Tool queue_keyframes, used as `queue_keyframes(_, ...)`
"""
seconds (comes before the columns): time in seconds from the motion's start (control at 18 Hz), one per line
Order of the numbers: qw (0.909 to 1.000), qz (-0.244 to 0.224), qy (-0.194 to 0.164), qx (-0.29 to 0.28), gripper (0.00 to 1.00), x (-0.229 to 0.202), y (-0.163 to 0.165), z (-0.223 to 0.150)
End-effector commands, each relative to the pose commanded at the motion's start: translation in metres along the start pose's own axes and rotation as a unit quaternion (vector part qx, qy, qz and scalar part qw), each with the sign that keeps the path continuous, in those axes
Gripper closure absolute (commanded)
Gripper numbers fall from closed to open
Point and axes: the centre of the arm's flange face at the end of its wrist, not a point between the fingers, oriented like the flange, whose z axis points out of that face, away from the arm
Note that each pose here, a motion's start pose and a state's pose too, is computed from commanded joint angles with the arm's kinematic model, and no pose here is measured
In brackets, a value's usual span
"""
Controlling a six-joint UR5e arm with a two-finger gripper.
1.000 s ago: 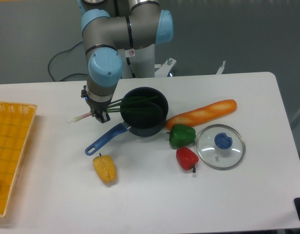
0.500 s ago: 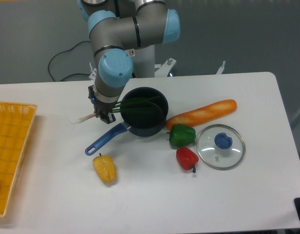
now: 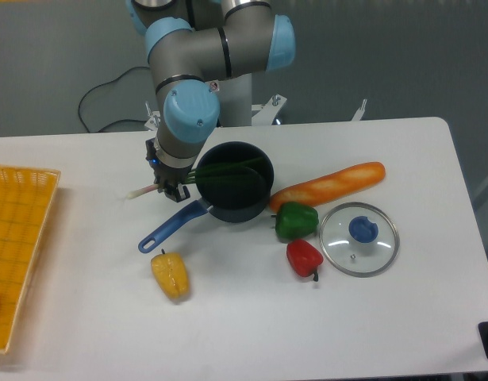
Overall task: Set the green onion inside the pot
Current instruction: 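Release the onion and move the gripper back over the pot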
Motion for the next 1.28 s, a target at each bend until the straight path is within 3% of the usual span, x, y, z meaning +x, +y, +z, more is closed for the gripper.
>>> queue_keyframes(0.28, 1.0, 0.0, -0.001, 0.0, 0.47, -0.001, 0.001, -0.001)
queue_keyframes(0.33, 1.0, -0.001, -0.003, 0.001, 0.4, -0.002, 0.001, -0.003)
queue_keyframes(0.39, 1.0, 0.0, -0.007, 0.001, 0.27, -0.004, 0.002, -0.006)
queue_keyframes(0.5, 0.9999, 0.001, -0.016, 0.003, 0.17, -0.007, 0.0, -0.013)
queue_keyframes(0.61, 0.9998, 0.011, -0.019, 0.003, 0.01, -0.009, 0.003, -0.016)
queue_keyframes(0.83, 0.9994, -0.014, -0.032, 0.006, 0.0, -0.02, 0.029, -0.033)
queue_keyframes(1.28, 0.9922, -0.044, -0.11, -0.037, 0.0, -0.036, 0.067, -0.101)
